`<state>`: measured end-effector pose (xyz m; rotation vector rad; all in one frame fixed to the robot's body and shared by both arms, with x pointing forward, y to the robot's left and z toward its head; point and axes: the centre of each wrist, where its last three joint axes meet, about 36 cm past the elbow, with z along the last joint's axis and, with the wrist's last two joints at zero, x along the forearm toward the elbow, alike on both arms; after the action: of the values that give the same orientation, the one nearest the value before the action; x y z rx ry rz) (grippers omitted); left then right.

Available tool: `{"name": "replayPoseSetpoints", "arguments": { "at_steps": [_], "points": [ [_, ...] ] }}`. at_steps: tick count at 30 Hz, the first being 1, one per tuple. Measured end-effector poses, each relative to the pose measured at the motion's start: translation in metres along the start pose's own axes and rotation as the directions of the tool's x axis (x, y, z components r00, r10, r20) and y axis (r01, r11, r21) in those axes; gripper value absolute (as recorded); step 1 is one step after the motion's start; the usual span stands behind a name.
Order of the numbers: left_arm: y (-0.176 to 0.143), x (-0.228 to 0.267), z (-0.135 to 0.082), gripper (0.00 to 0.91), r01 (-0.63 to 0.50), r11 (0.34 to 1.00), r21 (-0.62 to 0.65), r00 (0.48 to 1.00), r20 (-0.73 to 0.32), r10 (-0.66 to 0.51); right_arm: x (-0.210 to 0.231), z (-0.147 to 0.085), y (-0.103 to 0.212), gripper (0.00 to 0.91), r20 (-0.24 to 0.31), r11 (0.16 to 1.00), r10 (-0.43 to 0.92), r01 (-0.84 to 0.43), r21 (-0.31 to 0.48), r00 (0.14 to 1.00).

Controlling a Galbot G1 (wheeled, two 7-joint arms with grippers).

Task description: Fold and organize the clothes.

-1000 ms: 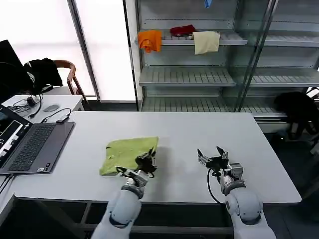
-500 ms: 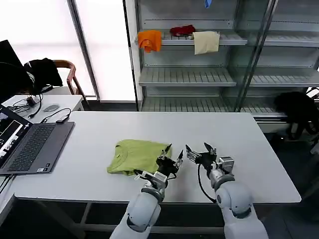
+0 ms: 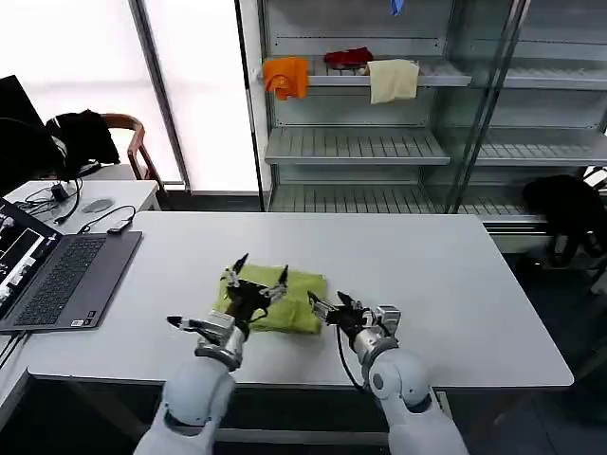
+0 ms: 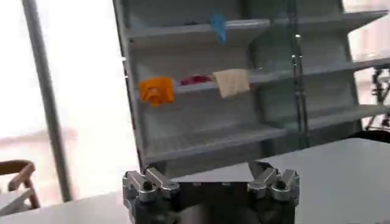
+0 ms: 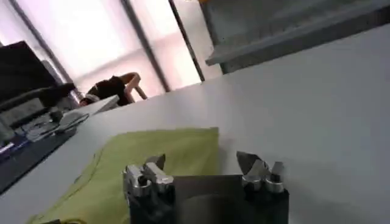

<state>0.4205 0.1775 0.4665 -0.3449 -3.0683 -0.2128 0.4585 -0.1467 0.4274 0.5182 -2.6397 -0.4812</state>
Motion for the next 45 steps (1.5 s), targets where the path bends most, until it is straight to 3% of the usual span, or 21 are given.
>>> {"name": "replayPoseSetpoints", "arguments": {
  "at_steps": [19, 29, 42, 43, 45],
  "points": [
    [0.046, 0.015, -0.012, 0.907, 0.108, 0.993, 0.044, 0.994, 0.019, -0.109, -0.008, 0.011, 0.008, 0.000, -0.049, 0.996, 0.016, -0.020, -0.085, 0.999],
    [0.052, 0.020, -0.010, 0.907, 0.131, 0.990, 0.052, 0.991, 0.010, -0.132, 0.000, -0.003, 0.004, 0.000, -0.009, 0.994, 0.047, -0.047, -0.094, 0.999],
    [0.050, 0.021, -0.006, 0.907, 0.127, 0.990, 0.060, 0.992, -0.008, -0.127, 0.030, -0.016, -0.035, 0.000, 0.015, 0.991, 0.129, -0.129, -0.029, 0.991],
    [0.050, 0.021, -0.006, 0.907, 0.126, 0.990, 0.061, 0.992, -0.009, -0.126, 0.032, -0.016, -0.038, 0.907, 0.014, 0.990, 0.136, -0.136, -0.022, 0.991],
    [0.048, 0.022, -0.004, 0.907, 0.123, 0.990, 0.063, 0.992, -0.015, -0.122, 0.034, -0.014, -0.043, 0.907, 0.015, 0.989, 0.148, -0.148, 0.001, 0.989]
  ]
}}
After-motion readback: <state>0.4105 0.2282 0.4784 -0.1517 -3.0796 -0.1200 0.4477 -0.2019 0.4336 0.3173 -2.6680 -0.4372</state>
